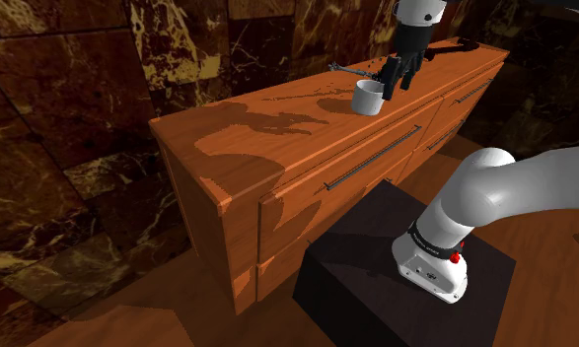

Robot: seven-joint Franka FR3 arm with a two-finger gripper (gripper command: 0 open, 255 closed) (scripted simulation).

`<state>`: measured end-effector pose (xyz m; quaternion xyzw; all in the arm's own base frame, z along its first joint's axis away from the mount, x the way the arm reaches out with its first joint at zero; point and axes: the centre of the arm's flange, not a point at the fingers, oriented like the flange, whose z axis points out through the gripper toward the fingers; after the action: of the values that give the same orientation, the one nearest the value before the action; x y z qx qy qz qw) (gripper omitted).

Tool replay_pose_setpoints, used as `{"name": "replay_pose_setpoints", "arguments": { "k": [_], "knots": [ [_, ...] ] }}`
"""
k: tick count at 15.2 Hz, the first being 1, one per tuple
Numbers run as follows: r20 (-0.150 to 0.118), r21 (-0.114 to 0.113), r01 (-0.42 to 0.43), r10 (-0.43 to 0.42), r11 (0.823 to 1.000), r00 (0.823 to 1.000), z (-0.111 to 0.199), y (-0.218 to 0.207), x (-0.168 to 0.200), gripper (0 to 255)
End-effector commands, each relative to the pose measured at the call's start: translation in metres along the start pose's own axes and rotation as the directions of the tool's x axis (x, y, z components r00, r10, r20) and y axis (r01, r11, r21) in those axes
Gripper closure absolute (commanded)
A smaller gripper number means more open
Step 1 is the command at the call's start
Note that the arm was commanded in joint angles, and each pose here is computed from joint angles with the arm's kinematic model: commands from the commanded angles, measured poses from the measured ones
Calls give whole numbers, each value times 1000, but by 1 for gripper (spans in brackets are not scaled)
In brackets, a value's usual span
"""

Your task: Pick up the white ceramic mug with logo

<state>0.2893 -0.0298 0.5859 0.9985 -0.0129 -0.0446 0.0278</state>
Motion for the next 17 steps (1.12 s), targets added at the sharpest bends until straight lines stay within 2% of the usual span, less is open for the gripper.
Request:
{"name": "replay_pose_setpoints", "arguments": {
  "k": [1, 11, 17],
  "knots": [
    [0, 0, 0, 0, 1000, 1000, 0, 0, 0, 0],
    [-127, 10, -78, 79, 997, 989, 27, 49, 100, 0],
    [-132, 10, -82, 82, 997, 988, 55, 50, 106, 0]
  ]
}}
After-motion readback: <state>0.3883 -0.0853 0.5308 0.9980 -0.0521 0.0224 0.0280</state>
